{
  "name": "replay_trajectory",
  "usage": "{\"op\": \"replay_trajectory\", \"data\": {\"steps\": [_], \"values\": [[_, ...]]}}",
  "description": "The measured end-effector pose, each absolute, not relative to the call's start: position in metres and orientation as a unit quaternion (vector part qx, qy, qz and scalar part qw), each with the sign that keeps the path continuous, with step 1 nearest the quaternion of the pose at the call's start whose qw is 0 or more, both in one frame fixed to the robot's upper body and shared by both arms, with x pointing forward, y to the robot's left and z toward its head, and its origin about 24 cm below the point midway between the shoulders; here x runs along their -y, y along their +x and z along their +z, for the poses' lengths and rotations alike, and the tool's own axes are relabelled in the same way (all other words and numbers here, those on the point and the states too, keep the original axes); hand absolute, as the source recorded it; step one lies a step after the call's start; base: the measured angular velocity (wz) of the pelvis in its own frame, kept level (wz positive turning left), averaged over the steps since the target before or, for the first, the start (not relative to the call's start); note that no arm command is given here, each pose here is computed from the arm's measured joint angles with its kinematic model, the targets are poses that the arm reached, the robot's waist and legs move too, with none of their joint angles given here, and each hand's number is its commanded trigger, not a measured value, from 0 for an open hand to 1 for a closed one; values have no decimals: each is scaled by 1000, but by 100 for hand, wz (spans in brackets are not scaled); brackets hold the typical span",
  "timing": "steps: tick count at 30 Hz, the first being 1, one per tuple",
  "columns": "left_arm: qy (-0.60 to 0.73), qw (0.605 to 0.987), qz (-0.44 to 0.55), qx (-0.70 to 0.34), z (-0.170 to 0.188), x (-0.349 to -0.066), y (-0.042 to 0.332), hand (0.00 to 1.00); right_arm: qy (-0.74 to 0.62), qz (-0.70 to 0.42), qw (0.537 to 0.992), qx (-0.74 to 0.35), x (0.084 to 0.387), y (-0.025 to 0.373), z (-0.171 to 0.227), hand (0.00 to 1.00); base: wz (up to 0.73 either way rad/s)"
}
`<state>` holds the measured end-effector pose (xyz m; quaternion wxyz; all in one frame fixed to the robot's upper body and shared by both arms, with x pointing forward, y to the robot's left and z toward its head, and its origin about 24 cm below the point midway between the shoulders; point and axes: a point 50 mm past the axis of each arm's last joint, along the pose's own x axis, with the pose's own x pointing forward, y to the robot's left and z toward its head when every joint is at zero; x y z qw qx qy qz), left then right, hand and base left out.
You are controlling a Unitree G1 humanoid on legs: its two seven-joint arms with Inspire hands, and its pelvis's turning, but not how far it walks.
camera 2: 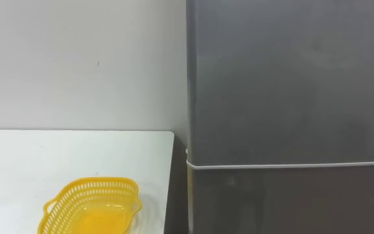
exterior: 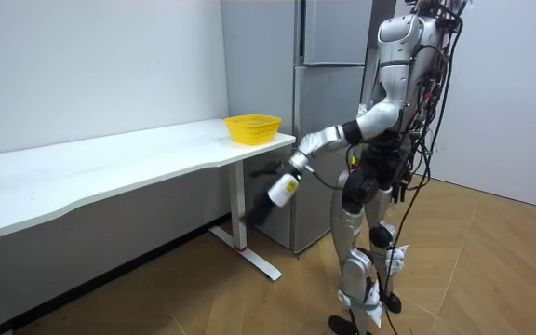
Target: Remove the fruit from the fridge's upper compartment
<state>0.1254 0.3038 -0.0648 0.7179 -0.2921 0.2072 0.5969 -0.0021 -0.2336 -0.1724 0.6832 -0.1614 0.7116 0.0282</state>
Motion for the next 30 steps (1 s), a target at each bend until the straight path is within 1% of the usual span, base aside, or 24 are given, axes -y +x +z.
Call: {"op": "replay_trajectory", "data": {"steps": [2, 3, 7, 8, 10, 13, 15, 17, 20, 22, 23, 26, 30], "values": [[-249, 745, 599, -153, -39, -308, 139, 0, -161, 29, 686, -709, 233, -3, -172, 0, 0], [-236, 751, 601, -140, -33, -309, 141, 0, -161, 30, 688, -708, 233, -3, -172, 0, 0], [-165, 776, 608, -35, 14, -315, 153, 0, -156, 27, 693, -704, 233, -2, -172, 0, 1], [-156, 780, 606, -17, 21, -316, 154, 0, -156, 27, 693, -703, 233, -2, -172, 0, 0], [-136, 792, 593, 47, 46, -315, 159, 0, -156, 29, 696, -701, 233, -1, -173, 0, 0], [-113, 810, 565, 110, 74, -314, 165, 0, -152, 37, 697, -700, 233, -2, -173, 0, 4], [-110, 825, 534, 146, 90, -311, 168, 0, -145, 37, 697, -701, 233, -4, -173, 0, 9], [-114, 844, 485, 199, 114, -302, 171, 0, -139, 48, 694, -704, 230, -5, -173, 0, 9], [-104, 862, 436, 238, 132, -292, 175, 0, -139, 57, 693, -705, 230, -5, -173, 0, 0], [-100, 880, 381, 266, 145, -280, 179, 0, -137, 60, 695, -704, 232, -2, -173, 0, -2], [-96, 885, 366, 271, 147, -277, 181, 0, -136, 61, 694, -704, 232, -2, -173, 0, 0], [-61, 915, 271, 292, 160, -262, 197, 0, -130, 74, 691, -707, 232, -2, -173, 0, 5], [-14, 939, 172, 296, 169, -244, 209, 0, -134, 87, 694, -702, 235, 6, -172, 0, 5]]}}
